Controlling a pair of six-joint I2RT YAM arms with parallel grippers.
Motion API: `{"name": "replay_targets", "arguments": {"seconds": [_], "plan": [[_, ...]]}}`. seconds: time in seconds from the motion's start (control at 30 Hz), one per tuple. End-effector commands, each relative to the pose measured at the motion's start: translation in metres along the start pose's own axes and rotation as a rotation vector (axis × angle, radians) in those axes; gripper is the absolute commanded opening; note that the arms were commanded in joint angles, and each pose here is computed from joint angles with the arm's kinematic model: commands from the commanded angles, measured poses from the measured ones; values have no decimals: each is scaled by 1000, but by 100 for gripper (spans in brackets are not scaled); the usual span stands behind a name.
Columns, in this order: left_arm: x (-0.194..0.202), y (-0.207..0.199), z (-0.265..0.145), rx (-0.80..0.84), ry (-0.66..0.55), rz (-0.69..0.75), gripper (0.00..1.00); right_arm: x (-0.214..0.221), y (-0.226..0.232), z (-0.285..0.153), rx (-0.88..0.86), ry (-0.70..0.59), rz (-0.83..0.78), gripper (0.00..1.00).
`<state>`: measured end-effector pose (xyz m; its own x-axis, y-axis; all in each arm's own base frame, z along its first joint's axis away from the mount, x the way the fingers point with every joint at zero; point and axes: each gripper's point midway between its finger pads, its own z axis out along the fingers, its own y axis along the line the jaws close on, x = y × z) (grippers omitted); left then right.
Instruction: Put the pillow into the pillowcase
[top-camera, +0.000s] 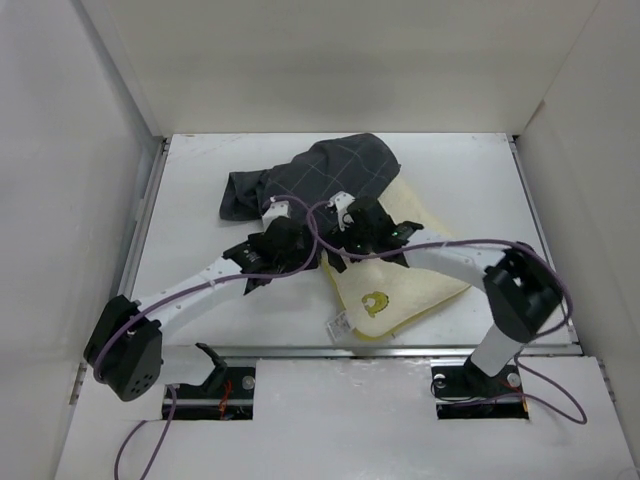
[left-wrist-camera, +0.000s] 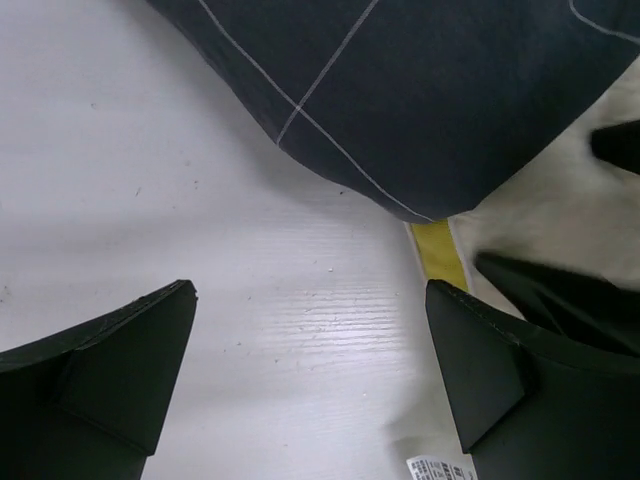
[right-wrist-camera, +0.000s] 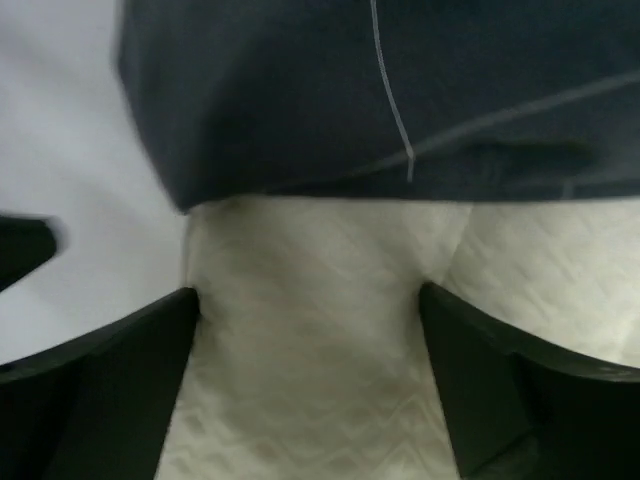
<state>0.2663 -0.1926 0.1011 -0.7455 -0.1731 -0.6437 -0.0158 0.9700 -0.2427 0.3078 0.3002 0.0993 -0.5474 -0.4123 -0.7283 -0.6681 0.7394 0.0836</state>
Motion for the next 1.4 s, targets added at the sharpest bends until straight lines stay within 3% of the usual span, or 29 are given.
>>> {"name": "replay_targets", "arguments": {"seconds": [0.0, 0.03, 0.07, 0.1, 0.13, 0.4, 0.67, 1.03, 1.23, 1.3, 1.33, 1.37], "plan": [[-25, -8, -13, 59, -119, -100, 100, 5, -6, 30, -4, 77, -39, 92], [-29, -7, -12, 61, -132, -111, 100, 17, -8, 36, -2, 143, -35, 78], [-27, -5, -13, 62, -133, -112, 100, 27, -12, 47, 21, 180, -21, 54], [-27, -4, -14, 68, -140, -115, 100, 27, -14, 47, 42, 180, -7, 21], [-29, -6, -14, 73, -146, -118, 100, 18, -21, 46, 82, 145, -1, 0], [-33, -28, -6, 193, -176, -54, 100, -114, -19, -66, 58, -256, -15, 0], [-64, -58, 6, 259, -264, -55, 100, -159, -38, -109, -32, -337, 56, 0], [-115, -124, -10, 591, -485, -134, 100, -194, -28, -127, -193, -389, 118, 0], [-132, -110, 29, 436, -548, -269, 100, -218, -11, -148, -354, -455, 141, 0], [-142, -105, 36, 397, -583, -292, 94, -223, -5, -156, -403, -468, 135, 0], [-146, -98, 43, 350, -604, -321, 75, -224, -5, -158, -403, -468, 135, 0], [-156, -96, 43, 334, -621, -333, 69, -224, -5, -158, -403, -468, 135, 0]]}}
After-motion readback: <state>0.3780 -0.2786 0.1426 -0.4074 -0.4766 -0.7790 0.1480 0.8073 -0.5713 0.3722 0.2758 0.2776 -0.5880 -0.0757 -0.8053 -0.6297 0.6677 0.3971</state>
